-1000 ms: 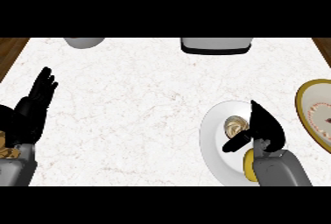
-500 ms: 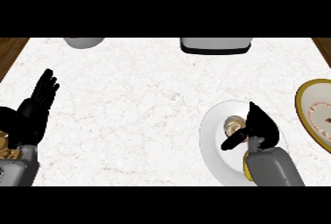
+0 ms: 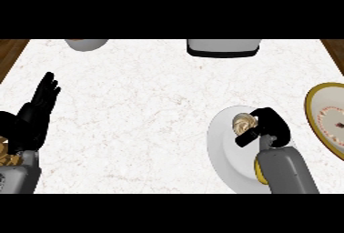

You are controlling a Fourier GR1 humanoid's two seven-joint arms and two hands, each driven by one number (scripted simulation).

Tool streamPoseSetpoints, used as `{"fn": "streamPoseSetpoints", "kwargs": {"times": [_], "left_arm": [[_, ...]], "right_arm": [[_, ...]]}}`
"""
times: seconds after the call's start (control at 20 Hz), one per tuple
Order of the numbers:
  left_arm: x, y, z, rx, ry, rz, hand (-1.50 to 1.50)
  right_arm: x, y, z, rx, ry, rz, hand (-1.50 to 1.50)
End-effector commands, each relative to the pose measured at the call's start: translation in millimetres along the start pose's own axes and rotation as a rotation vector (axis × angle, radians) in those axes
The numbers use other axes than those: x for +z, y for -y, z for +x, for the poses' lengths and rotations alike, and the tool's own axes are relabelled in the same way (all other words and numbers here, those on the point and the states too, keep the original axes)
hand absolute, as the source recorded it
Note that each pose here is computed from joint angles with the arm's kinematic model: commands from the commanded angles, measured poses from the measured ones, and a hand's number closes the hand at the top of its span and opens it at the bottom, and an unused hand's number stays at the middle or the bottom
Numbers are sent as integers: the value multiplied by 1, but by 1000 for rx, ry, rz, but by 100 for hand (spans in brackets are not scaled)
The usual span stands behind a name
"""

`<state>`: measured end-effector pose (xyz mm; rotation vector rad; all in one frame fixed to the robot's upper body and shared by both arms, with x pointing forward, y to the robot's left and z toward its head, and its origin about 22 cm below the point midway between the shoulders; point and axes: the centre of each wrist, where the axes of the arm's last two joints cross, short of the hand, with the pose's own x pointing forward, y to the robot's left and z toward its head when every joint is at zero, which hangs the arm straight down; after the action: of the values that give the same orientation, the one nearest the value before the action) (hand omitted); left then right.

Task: Pick the cupcake from the plate and place it in the bowl

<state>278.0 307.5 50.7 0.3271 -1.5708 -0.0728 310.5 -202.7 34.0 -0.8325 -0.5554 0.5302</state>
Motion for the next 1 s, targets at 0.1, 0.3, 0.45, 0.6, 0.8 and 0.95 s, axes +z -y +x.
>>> {"fn": "streamPoseSetpoints", "kwargs": {"times": [0.1,0.3,0.45,0.6,0.8,0.95], "left_arm": [[9,-1,6,20,-1,-4,0],[-2,-9,-5,-3,-10,-7,0],[7,7,-3,15,-12,8,0],[2,4,3,5,-10,-15,0],[6,-12,-1,-1,-35,42,0],[19,-11,-10,-3,-39,41,0]], "right_arm": [[-26,-35,-13,25,-26,1,150],[-14,-20,-4,-2,-40,-65,150],[7,-27,-26,286,431,73,150],[40,-45,-17,509,773,178,150],[50,-11,-65,599,1028,130,150],[56,34,-100,603,1132,8,150]]}}
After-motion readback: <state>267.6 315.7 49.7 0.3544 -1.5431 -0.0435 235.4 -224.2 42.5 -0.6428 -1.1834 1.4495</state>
